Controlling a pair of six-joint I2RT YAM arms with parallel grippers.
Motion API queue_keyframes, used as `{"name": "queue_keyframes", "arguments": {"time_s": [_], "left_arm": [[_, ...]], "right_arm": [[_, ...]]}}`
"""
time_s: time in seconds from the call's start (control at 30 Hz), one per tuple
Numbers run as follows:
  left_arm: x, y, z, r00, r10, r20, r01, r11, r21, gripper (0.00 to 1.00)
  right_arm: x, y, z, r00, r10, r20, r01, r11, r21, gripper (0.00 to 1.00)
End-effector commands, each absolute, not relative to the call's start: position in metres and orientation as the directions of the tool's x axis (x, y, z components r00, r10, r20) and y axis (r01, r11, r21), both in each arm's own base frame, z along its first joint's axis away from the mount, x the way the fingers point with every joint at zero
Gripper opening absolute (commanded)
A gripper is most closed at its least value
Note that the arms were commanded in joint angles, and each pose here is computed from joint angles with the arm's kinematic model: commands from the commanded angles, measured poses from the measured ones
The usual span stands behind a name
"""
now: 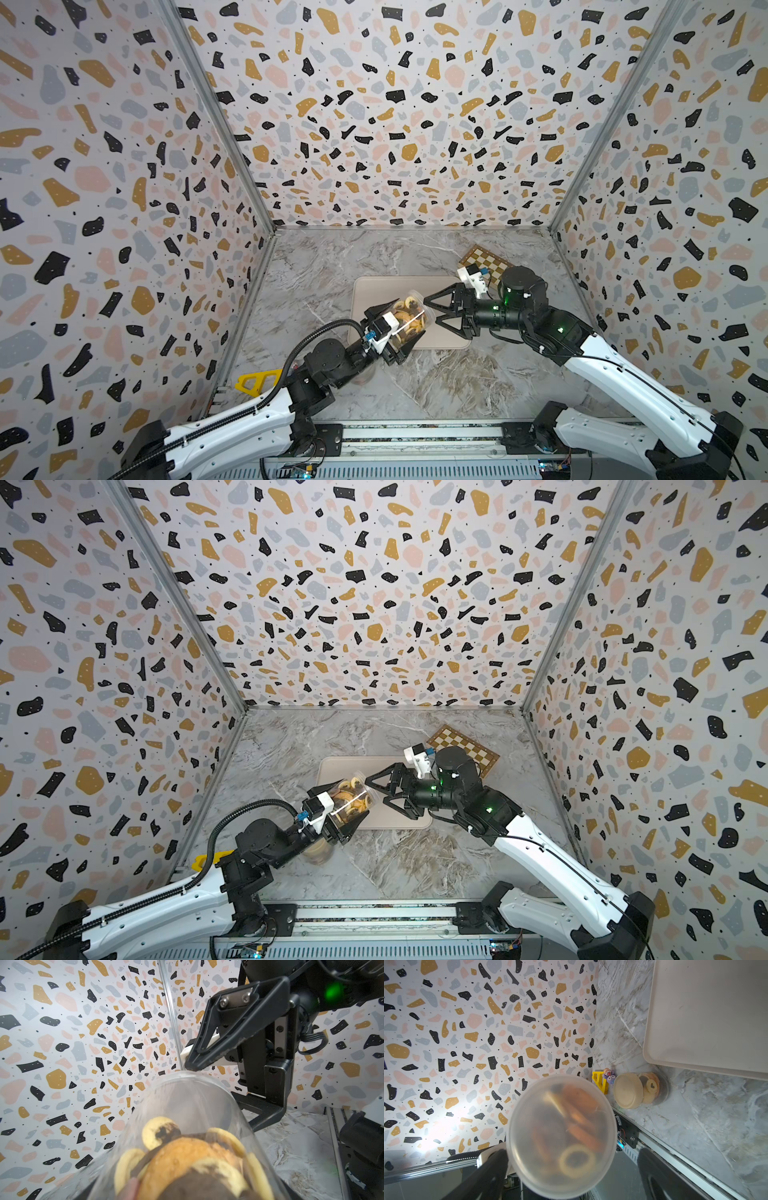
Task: Pour the cookies out of the jar
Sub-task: Unscrew the lid from the jar.
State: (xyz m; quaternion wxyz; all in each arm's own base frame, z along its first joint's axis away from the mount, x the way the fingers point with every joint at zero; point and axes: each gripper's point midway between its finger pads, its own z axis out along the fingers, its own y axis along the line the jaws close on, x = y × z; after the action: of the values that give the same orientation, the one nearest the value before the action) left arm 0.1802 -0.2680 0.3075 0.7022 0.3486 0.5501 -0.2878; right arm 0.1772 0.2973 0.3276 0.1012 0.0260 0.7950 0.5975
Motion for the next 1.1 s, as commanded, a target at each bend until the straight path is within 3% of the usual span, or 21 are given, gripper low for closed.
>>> {"name": "queue_keyframes", "arguments": {"time_s": [0.0,0.67,1.07], "left_arm": [[0.171,-0.265,0.349,0.296,-0.181,-0.938,0.799,0.584,0.14,0.0],[0.162,-0.261,0.371,0.286,-0.31,-0.907,0.833,0.547,0.076,0.0],[0.169,-0.254,0.381,0.191,-0.473,-0.86,0.847,0.523,-0.099,0.0]], "right_arm": [[0.171,0.301,0.358,-0.974,0.159,-0.162,-0.131,0.189,0.973,1.0],[0.176,0.313,0.359,-0.975,0.153,-0.164,-0.137,0.175,0.975,1.0],[0.18,0.314,0.376,-0.949,0.151,-0.276,-0.248,0.179,0.952,0.88]]}}
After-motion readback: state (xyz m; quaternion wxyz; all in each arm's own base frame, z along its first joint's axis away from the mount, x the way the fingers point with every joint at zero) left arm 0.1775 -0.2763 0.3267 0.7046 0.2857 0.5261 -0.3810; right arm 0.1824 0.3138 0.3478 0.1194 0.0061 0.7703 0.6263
